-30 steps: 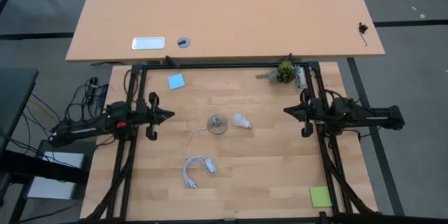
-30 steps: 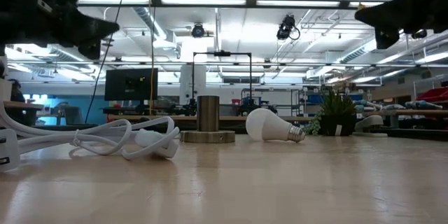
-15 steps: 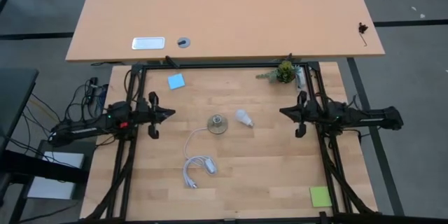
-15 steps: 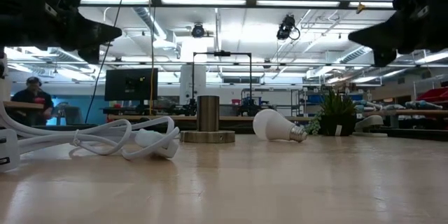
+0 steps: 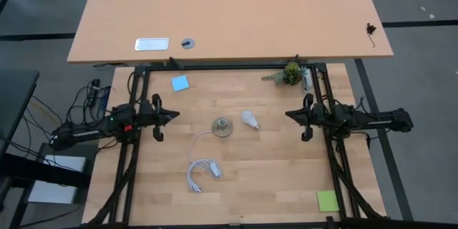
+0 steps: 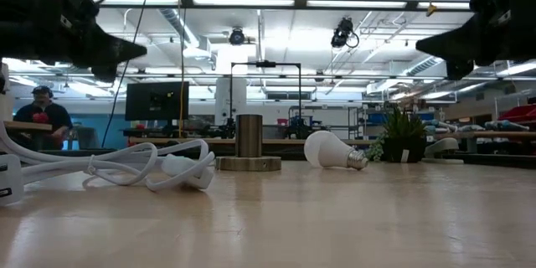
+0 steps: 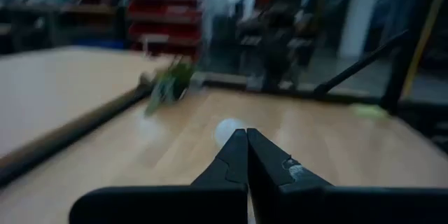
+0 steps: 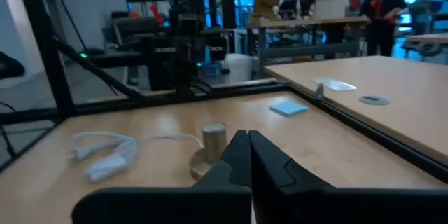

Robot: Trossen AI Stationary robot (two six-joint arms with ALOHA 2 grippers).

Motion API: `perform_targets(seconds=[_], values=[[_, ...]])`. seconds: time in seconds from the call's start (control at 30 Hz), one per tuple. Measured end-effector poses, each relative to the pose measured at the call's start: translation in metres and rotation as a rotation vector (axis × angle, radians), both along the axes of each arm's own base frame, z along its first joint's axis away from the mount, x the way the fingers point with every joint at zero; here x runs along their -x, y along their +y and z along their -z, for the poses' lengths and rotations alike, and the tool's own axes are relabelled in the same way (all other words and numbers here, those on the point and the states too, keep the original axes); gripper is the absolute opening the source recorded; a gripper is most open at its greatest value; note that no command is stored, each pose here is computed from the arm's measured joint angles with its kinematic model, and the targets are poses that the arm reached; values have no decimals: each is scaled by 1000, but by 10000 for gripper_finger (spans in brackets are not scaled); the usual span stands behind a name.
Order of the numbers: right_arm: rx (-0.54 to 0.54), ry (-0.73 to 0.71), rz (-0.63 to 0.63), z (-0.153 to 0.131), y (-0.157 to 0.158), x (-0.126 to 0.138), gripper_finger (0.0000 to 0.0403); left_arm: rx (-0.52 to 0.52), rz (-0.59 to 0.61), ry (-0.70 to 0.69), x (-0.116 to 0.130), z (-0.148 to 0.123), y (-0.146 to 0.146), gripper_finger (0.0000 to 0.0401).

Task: Screw lightbulb
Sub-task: Return to Home Position

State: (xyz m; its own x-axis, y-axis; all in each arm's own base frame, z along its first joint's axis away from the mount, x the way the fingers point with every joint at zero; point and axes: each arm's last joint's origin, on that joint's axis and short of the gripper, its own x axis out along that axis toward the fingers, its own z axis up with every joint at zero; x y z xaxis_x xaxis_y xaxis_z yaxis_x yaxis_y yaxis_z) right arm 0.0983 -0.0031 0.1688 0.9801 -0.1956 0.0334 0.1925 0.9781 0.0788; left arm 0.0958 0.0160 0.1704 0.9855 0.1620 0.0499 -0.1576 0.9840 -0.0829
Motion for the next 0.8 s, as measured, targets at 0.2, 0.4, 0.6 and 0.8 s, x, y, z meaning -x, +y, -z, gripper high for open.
perform_targets(seconds=[0.2, 0.4, 0.6, 0.8], values=[[42, 55, 56, 4, -1, -3, 8, 14, -77, 47, -1, 4, 2, 0], [43, 96, 72, 7, -2, -5, 10, -13, -106, 58, -1, 5, 3, 0], [29, 93, 85, 7, -2, -6, 10, -12, -108, 68, -2, 6, 4, 0], [39, 85, 57, 6, -1, -6, 10, -29, -109, 73, -2, 6, 4, 0]])
